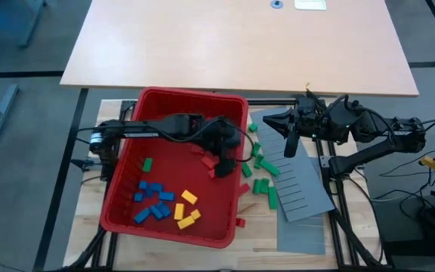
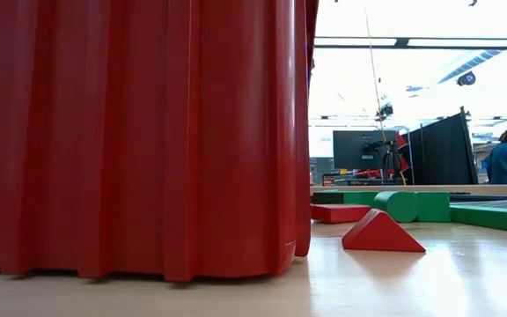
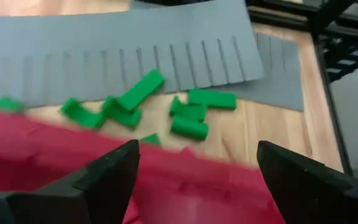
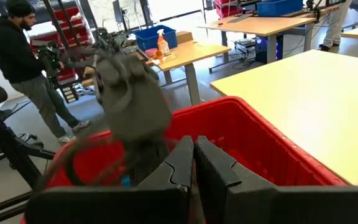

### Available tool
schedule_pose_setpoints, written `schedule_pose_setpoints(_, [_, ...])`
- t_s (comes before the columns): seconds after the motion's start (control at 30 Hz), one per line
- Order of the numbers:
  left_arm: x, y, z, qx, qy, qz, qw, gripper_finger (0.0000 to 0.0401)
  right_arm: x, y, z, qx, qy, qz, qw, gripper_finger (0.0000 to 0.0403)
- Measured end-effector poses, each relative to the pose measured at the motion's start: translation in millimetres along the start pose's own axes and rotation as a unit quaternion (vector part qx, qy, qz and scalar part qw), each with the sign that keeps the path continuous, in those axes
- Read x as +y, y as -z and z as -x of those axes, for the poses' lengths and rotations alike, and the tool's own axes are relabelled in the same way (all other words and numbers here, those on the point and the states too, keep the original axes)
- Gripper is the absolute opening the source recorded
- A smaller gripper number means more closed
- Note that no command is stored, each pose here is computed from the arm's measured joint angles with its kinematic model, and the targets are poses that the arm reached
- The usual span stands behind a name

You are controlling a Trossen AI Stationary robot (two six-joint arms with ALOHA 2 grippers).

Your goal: Sort blocks

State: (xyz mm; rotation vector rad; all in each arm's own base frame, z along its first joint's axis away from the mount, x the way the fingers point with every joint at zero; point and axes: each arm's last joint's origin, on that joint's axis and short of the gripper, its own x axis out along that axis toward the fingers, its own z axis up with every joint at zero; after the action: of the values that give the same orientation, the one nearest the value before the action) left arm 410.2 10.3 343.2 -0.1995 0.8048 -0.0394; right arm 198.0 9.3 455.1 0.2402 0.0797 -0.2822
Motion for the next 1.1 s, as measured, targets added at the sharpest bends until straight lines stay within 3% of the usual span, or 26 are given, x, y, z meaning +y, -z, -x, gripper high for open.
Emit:
schedule_pose_setpoints(0.23, [2.3, 12.6, 47.4, 0.034, -0.116, -0.034, 0.992, 0.0311, 0.0, 0.2, -0.1, 0.001, 0.000, 0.000, 1.000, 0.0000])
schedule_pose_setpoints(0.37, [9.8, 26.2, 53.0, 0.063, -0.156, -0.040, 0.985, 0.0311, 0.0, 0.2, -0.1, 0.001, 0.000, 0.000, 1.000, 0.0000])
schedule_pose_setpoints(0.57, [27.1, 60.2, 20.3, 0.126, -0.162, -0.028, 0.978, 0.0311, 0.0, 0.1, 0.0, 0.001, 0.000, -0.003, 1.000, 0.0000])
schedule_pose_setpoints(0.7, [38.6, 92.7, -12.5, 0.143, -0.125, 0.005, 0.982, 0.0311, 0.0, 0.1, 0.0, 0.001, 0.000, -0.004, 1.000, 0.0000])
schedule_pose_setpoints(0.83, [44.7, 117.5, -37.8, 0.118, -0.091, 0.048, 0.988, 0.0311, 0.0, 0.2, 0.0, 0.001, 0.000, -0.005, 1.000, 0.0000])
schedule_pose_setpoints(1.1, [51.5, 148.9, -61.3, 0.093, -0.085, 0.098, 0.987, 0.0311, 0.0, 0.2, 0.0, 0.001, 0.000, -0.005, 1.000, 0.0000])
